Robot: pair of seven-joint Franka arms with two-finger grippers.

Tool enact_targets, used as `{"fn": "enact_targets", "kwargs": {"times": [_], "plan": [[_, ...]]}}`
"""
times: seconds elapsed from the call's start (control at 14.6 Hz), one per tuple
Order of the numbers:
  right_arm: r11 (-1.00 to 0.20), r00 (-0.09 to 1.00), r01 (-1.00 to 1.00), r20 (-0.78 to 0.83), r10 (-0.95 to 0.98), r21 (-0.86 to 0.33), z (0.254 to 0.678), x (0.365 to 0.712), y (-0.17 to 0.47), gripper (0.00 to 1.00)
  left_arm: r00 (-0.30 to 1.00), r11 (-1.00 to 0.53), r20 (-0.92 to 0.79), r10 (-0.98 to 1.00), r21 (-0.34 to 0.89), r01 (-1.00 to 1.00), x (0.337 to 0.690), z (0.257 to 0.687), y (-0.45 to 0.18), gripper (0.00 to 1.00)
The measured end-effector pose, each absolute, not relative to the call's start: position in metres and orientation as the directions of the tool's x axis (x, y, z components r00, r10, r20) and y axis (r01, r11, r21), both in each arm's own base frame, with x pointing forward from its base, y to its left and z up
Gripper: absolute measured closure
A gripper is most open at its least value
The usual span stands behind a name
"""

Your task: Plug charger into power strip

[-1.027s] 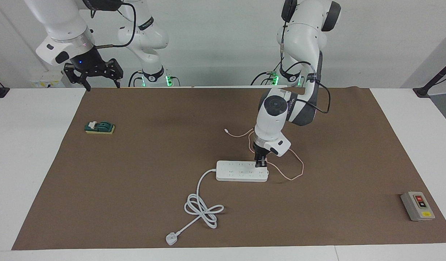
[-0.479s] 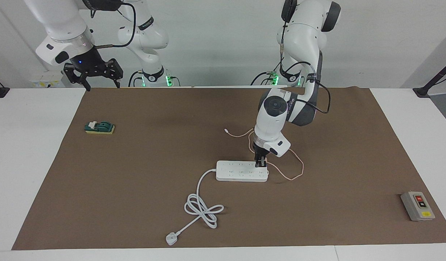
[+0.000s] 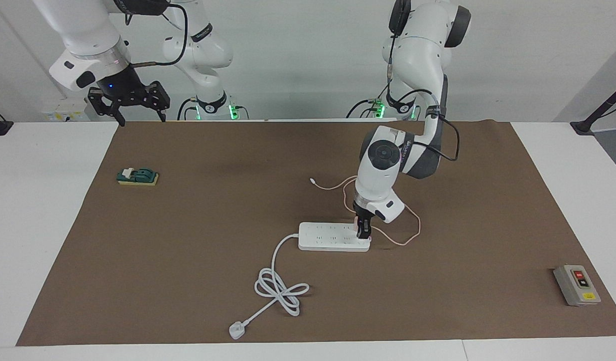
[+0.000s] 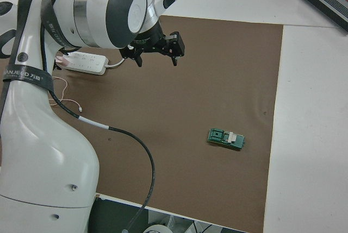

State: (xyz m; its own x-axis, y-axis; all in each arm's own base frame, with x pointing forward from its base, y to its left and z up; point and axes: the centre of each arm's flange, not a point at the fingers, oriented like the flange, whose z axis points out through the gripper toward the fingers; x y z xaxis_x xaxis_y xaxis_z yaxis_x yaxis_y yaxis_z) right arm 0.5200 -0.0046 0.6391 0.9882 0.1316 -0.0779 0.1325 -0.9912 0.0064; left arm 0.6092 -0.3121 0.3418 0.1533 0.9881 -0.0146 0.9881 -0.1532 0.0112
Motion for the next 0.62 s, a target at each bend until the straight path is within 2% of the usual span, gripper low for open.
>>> {"fn": "enact_targets", "kwargs": {"times": [0.07, 0.27, 0.48, 0.62], "plan": [[-0.991, 0.988, 0.132, -0.078, 0.132, 0.006, 0.639, 0.520, -0.005, 0.00, 0.150, -0.150, -0.015, 0.989, 0.013, 0.989, 0.612, 0.353, -0.306, 0.02], [-0.991, 0.988, 0.132, -0.078, 0.132, 0.006, 0.639, 0.520, -0.005, 0.00, 0.175, -0.174, -0.029, 0.984, 0.029, 0.984, 0.614, 0.396, -0.290, 0.00], [-0.991, 0.988, 0.132, -0.078, 0.131, 0.006, 0.639, 0.520, -0.005, 0.00, 0.258, -0.256, -0.028, 0.966, 0.056, 0.965, 0.607, 0.443, -0.278, 0.00], [-0.991, 0.988, 0.132, -0.078, 0.131, 0.006, 0.639, 0.520, -0.005, 0.00, 0.322, -0.320, -0.022, 0.947, 0.056, 0.946, 0.605, 0.459, -0.266, 0.00]]}}
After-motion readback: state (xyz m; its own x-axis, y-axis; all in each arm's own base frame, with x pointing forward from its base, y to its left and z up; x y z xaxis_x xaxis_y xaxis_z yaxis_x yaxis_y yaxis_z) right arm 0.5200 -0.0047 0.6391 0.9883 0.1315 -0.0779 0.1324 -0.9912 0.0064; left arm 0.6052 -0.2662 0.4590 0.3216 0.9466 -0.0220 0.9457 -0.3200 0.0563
